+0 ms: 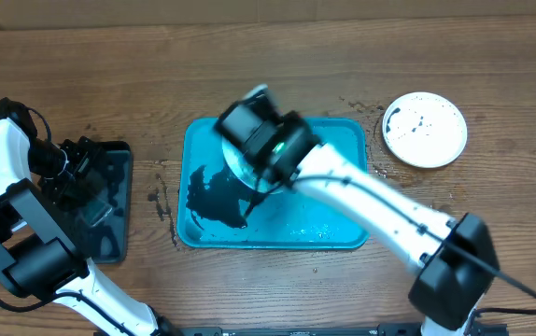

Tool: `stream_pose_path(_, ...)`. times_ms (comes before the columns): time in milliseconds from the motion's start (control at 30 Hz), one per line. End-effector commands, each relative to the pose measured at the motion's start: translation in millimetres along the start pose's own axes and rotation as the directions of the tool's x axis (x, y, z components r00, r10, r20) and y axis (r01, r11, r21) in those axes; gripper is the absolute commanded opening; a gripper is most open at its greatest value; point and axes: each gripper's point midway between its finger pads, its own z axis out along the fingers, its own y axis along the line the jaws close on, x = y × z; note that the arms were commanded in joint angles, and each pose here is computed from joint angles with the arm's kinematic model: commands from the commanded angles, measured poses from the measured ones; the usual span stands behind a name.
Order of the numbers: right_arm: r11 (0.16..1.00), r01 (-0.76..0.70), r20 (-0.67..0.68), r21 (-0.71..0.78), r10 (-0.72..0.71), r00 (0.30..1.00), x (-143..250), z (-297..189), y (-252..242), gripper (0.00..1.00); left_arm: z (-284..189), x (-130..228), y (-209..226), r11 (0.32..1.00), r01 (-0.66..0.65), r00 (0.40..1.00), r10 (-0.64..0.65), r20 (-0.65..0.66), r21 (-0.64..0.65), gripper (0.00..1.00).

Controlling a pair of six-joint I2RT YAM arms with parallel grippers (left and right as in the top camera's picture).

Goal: Clean dirty plates on tray and stack at the side
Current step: 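Carry the white plate right and lower it onto the plate stack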

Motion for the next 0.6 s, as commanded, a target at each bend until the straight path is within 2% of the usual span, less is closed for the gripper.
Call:
stream_pose_path(0, 0.917, -0.327, -0.128, -0.227, 0.305, 0.944, -3, 12, -27, 0.04, -7, -1, -2, 1.0, -0.004, 1.0, 0.004, 0.017, 0.018, 1.0)
stream_pose_path(100, 0.811, -0.502, -0.244, -0.3, 0.443, 0.863, 4, 38, -75, 0.04, -7, -1, -2, 1.0, -0.004, 1.0, 0.004, 0.017, 0.018, 1.0)
stream_pose_path(167, 0.703, -0.637, -0.32, -0.315, 0.553, 0.769, 16, 56, -124, 0.04, -7, -1, -2, 1.0, -0.004, 1.0, 0.004, 0.017, 0.018, 1.0)
stream_pose_path(233, 0.641, -0.734, -0.357, -0.226, 0.646, 0.674, 43, 72, -179, 0.04, -7, -1, -2, 1.0, -0.004, 1.0, 0.004, 0.016, 0.018, 1.0)
stream_pose_path(400, 0.503, -0.863, -0.385, -0.045, 0.789, 0.479, 115, 97, -265, 0.04, -7, -1, -2, 1.0, -0.004, 1.0, 0.004, 0.016, 0.018, 1.0)
stream_pose_path(467, 0.434, -0.901, -0.381, 0.014, 0.835, 0.396, 143, 109, -287, 0.04, -7, -1, -2, 1.0, -0.004, 1.0, 0.004, 0.017, 0.018, 1.0)
stream_pose_path(567, 0.356, -0.933, -0.36, 0.062, 0.879, 0.312, 171, 127, -301, 0.04, -7, -1, -2, 1.0, -0.004, 1.0, 0.004, 0.017, 0.018, 1.0)
